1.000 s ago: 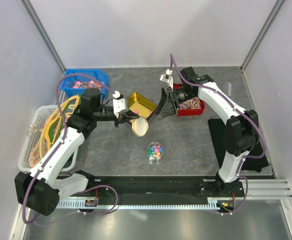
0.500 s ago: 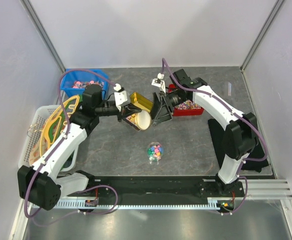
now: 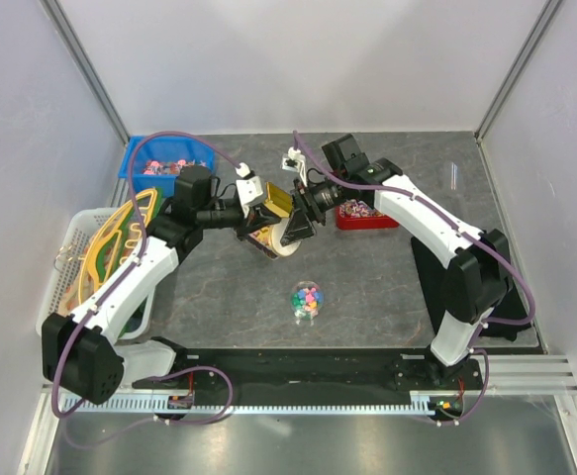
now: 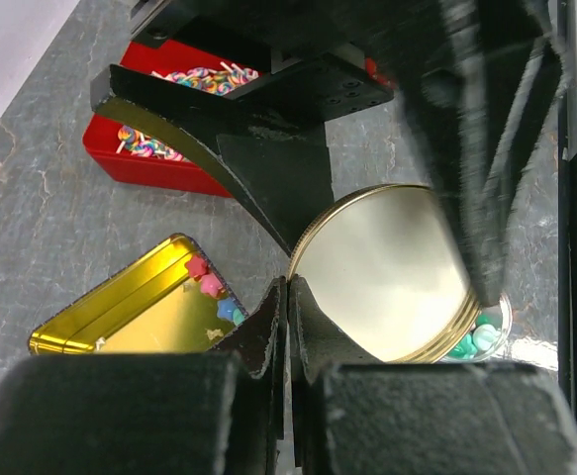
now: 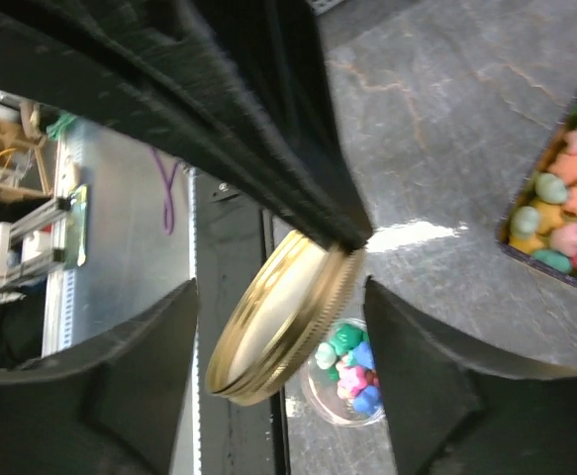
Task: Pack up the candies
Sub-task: Adjust the box lid.
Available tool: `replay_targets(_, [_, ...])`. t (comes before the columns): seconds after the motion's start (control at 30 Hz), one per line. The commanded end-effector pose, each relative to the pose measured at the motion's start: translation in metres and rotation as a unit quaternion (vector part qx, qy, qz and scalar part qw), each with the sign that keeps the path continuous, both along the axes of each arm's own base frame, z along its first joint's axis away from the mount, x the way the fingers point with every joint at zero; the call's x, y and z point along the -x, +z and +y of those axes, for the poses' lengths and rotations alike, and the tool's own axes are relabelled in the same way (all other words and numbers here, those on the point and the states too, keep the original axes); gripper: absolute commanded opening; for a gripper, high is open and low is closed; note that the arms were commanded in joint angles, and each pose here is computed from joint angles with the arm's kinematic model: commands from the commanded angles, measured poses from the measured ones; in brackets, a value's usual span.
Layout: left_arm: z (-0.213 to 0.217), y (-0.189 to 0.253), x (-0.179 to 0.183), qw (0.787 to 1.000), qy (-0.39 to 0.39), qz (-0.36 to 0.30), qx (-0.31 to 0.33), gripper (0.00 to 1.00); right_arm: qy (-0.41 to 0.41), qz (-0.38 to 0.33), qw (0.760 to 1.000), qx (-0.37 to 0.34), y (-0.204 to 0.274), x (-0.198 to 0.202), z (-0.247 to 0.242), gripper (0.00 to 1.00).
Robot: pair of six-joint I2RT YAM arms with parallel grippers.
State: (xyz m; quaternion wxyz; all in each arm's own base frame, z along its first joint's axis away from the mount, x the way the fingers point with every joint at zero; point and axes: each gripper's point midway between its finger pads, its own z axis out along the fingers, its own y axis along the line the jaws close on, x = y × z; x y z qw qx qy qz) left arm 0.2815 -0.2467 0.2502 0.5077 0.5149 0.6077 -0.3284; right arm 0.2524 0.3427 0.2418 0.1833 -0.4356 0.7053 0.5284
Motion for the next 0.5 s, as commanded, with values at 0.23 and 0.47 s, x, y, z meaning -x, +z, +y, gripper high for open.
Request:
replay_targets(0.23, [0.000, 0.011, -0.006, 0.999, 0.011, -0.030, 0.002, 0.02, -0.043, -0.082, 0.996, 0.009, 0.027, -0.013, -0.008, 0.70])
replay_targets(0.47, [0.006, 0.016, -0.010, 0.998, 0.037, -0.056, 0.009, 0.02, -0.043, -0.105, 0.993, 0.017, 0.040, -0.007, -0.017, 0.66])
